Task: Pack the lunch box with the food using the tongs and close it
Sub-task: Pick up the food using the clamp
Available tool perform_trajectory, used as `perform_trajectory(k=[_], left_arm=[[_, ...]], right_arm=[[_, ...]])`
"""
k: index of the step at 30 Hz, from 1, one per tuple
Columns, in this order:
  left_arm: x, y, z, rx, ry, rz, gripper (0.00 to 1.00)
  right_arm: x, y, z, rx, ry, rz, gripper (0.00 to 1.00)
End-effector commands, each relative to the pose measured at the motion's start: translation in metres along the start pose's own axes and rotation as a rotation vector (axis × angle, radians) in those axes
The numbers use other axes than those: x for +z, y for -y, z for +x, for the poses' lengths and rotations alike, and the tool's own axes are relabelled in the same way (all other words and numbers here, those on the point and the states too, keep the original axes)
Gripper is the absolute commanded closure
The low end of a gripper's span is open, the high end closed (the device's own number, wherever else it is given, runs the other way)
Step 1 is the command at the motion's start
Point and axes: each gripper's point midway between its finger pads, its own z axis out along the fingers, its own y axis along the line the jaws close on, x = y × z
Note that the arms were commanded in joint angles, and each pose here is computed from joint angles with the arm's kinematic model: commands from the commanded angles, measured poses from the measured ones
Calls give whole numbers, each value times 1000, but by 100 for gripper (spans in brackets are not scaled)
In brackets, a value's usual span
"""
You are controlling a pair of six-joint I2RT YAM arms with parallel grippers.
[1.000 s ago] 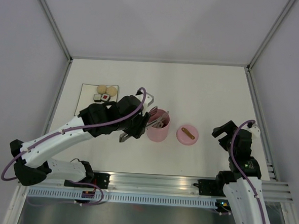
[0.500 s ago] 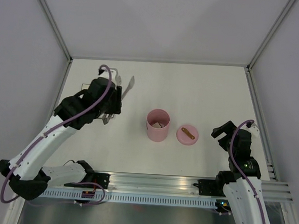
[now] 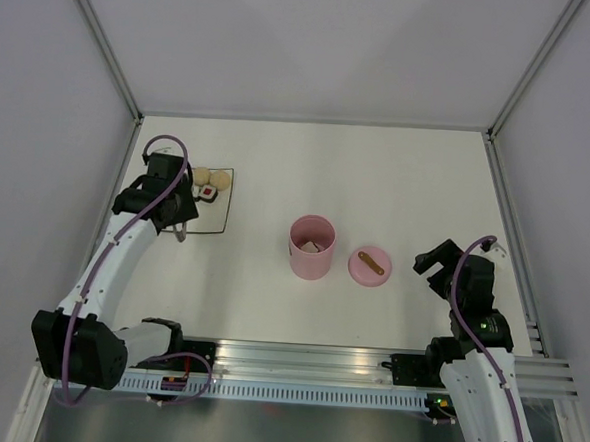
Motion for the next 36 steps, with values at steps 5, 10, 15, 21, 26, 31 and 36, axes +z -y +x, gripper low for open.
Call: perform_trajectory(k=[5,10,15,21,26,31,36], left_arm=[[27,9,-41,-35,101,22,45],[40,17,-37,-25,54,56,45],[51,19,-27,-4,8,55,45],[62,15,-21,12,-22,23,45],[69,13,-20,23,-37,-2,46],[73,7,-21,15,-39,-38,46],[76,3,-20,-6,-52,-41,46]], right_arm=[[3,-11,0,-24,-6,-55,2],[7,-12,7,-26,-37,-66,2],[10,-12,9,-19,-35,-72,2],[11,-12,9,-20,-36,-71,2],[12,-12,9,-22,-37,-73,2],[14,-10,12,-22,-46,-65,2],[17,-10,13,-22,-53,-61,2]])
